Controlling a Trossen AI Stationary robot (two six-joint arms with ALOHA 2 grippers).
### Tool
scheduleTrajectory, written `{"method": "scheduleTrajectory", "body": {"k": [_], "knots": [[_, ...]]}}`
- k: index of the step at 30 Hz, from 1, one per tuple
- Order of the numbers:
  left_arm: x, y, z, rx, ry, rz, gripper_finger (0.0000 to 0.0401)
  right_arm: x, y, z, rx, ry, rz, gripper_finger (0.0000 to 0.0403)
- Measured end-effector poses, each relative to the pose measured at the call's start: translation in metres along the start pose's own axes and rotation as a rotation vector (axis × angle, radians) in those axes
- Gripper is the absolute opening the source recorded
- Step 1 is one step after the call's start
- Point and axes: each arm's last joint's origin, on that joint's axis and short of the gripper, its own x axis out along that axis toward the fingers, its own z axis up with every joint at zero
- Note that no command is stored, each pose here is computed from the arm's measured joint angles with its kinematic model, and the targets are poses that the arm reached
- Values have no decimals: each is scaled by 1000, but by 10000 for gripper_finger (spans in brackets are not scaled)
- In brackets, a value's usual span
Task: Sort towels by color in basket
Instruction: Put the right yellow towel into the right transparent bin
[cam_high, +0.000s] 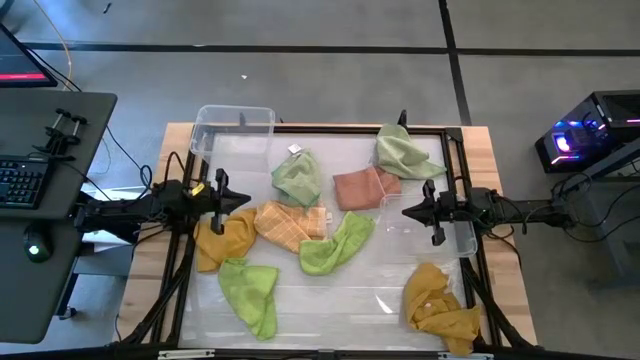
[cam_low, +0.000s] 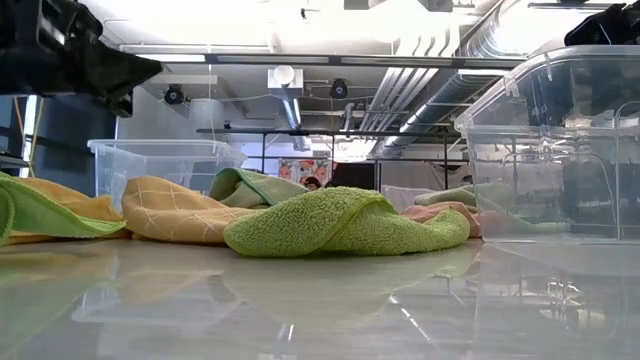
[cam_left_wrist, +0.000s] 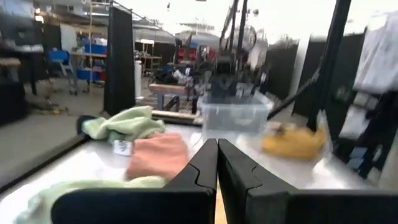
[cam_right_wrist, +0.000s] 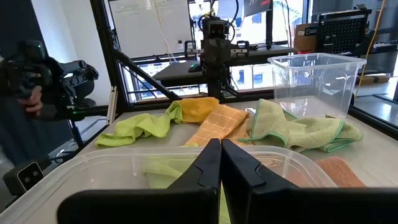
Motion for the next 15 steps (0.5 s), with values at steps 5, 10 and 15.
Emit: {"method": "scheduleTrajectory", "body": {"k": [5, 10, 15], "knots": [[0, 0, 5, -116, -55, -2, 0, 0, -1, 2, -2, -20, -31, 1], [-1, -1, 13, -225, -141, 4, 0, -4, 0, 28, 203, -305, -26, 1], [-1, -1, 15, -228, -157, 4, 0, -14, 2, 65, 286, -529, -54, 1]]}}
